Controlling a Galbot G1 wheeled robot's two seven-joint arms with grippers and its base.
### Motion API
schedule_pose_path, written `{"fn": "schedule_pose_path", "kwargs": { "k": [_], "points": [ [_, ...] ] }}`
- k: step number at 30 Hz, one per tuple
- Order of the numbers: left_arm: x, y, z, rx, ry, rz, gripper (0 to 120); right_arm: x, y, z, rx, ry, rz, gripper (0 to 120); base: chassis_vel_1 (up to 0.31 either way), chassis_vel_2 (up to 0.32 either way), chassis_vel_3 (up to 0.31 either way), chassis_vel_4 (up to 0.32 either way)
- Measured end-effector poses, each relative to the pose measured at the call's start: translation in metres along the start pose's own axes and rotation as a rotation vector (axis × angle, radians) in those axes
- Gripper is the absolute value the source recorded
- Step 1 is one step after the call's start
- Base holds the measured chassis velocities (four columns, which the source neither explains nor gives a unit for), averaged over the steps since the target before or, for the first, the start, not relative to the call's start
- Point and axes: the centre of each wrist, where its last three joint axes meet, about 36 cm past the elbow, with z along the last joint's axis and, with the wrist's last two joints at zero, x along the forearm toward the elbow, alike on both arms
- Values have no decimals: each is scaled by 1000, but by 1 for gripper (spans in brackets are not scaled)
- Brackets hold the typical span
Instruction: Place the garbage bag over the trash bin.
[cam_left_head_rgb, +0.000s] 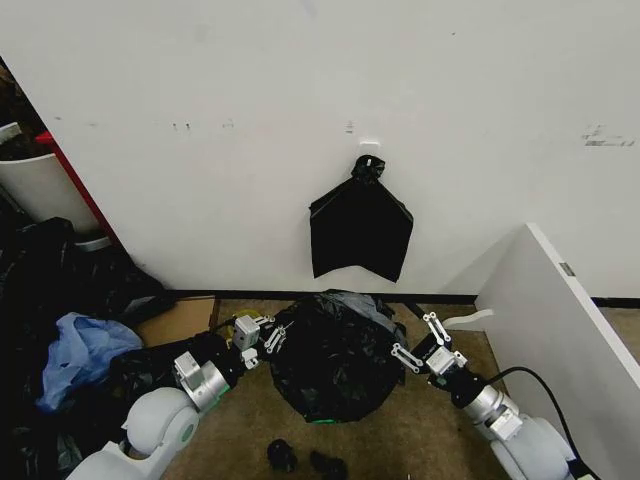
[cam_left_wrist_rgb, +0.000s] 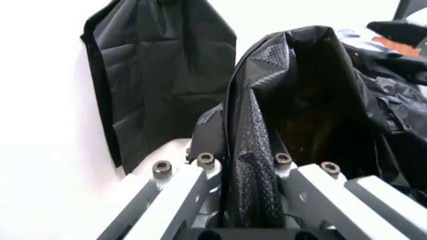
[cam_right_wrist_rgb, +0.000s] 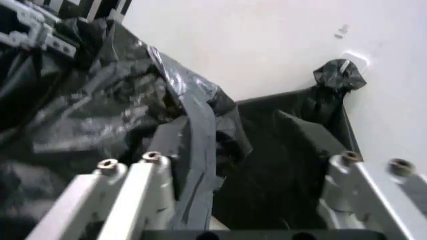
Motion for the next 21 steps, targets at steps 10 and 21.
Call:
{"fn": "schedule_pose_path", "kwargs": {
  "k": [10,21],
  "points": [
    [3,-1,0,6,9,20,5,3,-4,14,-108,-7,9,8,0,0,0,0],
    [1,2,2,10,-1,28,5,7,-11,29,-164,-2,-27,0,0,0,0,0]
  ]
}}
